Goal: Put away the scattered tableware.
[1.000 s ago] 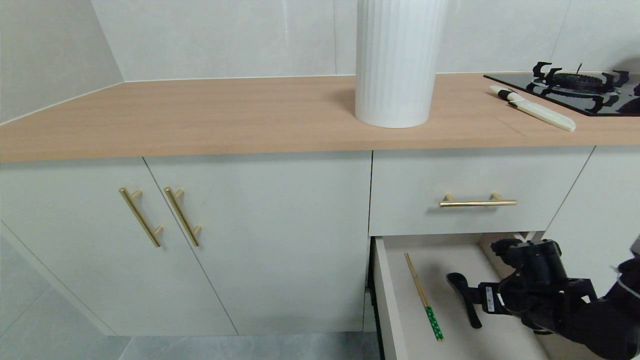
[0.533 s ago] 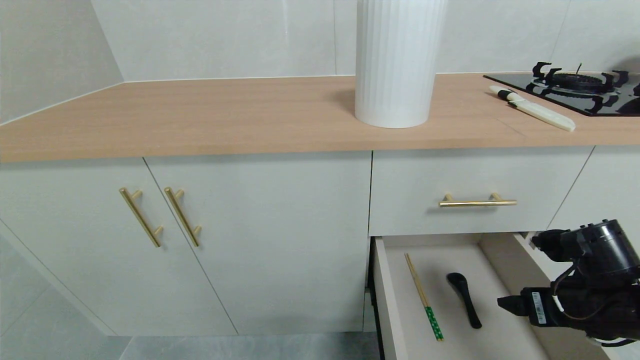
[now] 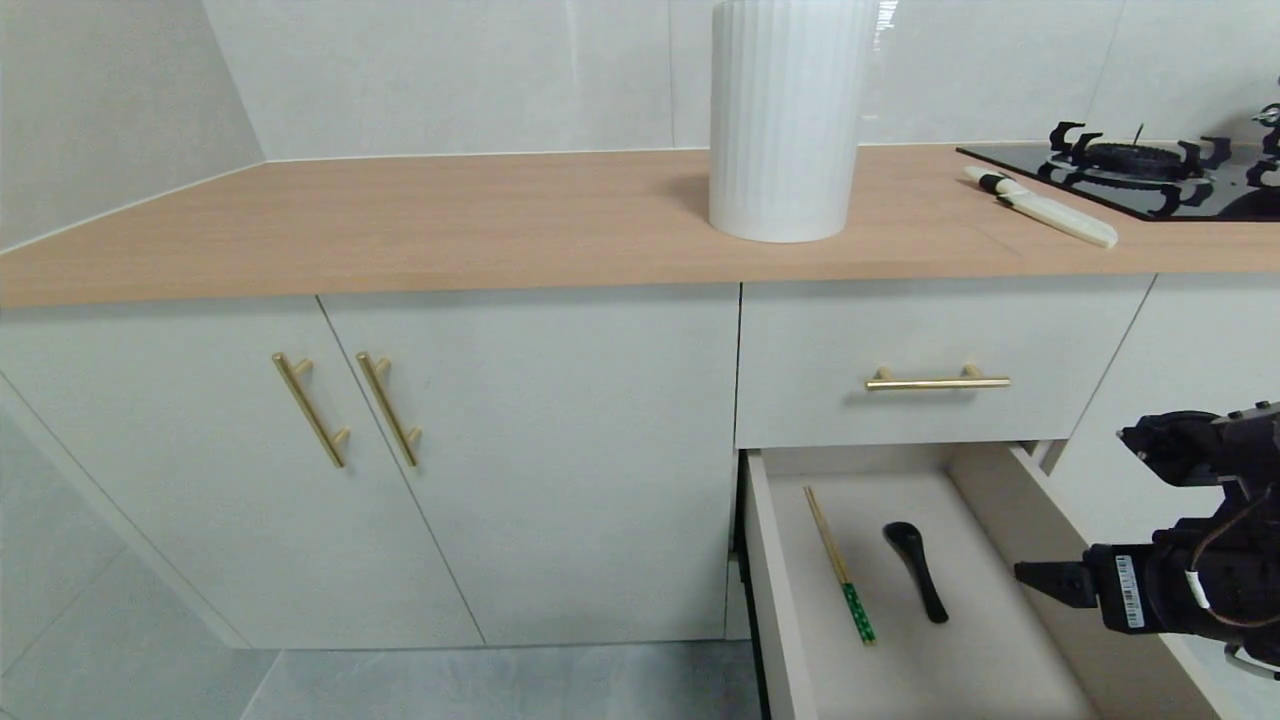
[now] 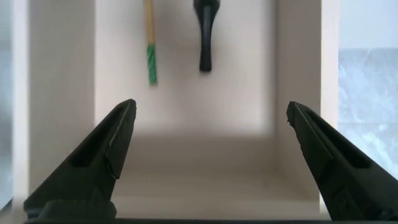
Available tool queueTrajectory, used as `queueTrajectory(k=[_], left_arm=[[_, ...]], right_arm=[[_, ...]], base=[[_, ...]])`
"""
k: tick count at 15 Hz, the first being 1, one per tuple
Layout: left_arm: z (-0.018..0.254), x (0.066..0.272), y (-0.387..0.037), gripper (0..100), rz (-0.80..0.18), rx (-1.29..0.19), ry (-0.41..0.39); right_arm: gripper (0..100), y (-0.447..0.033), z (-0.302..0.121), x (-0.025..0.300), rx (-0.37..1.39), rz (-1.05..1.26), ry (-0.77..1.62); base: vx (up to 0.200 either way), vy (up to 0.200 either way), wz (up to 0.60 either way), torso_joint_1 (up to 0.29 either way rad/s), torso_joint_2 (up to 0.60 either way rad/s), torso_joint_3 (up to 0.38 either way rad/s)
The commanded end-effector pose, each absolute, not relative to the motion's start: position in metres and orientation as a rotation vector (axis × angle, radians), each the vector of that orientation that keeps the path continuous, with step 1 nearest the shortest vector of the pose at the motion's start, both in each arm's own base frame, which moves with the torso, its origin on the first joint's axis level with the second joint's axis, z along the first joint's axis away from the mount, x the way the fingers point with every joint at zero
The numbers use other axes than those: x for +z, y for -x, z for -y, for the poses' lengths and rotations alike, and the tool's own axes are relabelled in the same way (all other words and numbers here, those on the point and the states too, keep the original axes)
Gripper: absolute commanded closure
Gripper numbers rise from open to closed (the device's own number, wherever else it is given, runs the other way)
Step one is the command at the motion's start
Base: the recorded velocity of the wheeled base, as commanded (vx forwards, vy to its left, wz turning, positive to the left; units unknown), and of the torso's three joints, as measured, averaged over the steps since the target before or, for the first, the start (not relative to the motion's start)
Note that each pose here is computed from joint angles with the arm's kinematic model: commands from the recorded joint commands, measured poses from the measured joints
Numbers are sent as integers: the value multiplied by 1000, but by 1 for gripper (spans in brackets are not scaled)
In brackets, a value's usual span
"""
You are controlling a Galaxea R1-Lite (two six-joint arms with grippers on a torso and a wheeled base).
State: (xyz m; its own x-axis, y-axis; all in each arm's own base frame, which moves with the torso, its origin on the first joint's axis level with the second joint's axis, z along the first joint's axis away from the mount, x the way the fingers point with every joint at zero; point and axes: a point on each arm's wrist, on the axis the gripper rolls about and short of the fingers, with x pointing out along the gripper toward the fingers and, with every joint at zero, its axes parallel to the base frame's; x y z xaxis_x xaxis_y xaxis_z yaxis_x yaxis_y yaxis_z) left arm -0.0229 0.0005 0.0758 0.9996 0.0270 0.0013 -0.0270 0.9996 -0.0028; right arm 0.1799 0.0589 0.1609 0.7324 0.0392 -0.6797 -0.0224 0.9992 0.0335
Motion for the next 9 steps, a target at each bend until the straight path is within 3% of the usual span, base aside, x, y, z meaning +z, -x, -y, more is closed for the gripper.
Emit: queueTrajectory(k=[1,5,9], left_arm=[[0,76,23,0,0,28,3],[0,76,23,0,0,28,3],[0,76,23,0,0,29,3]], right_arm=[[0,-177,-59,165,40,-729,-28],[0,-167,-60,170,63,-744,-13],[0,-147,-62,180,101,-882,57]], base=[[-200,0,0,-12,7,2],[-200,0,0,5,1,2],[0,0,0,0,0,0]])
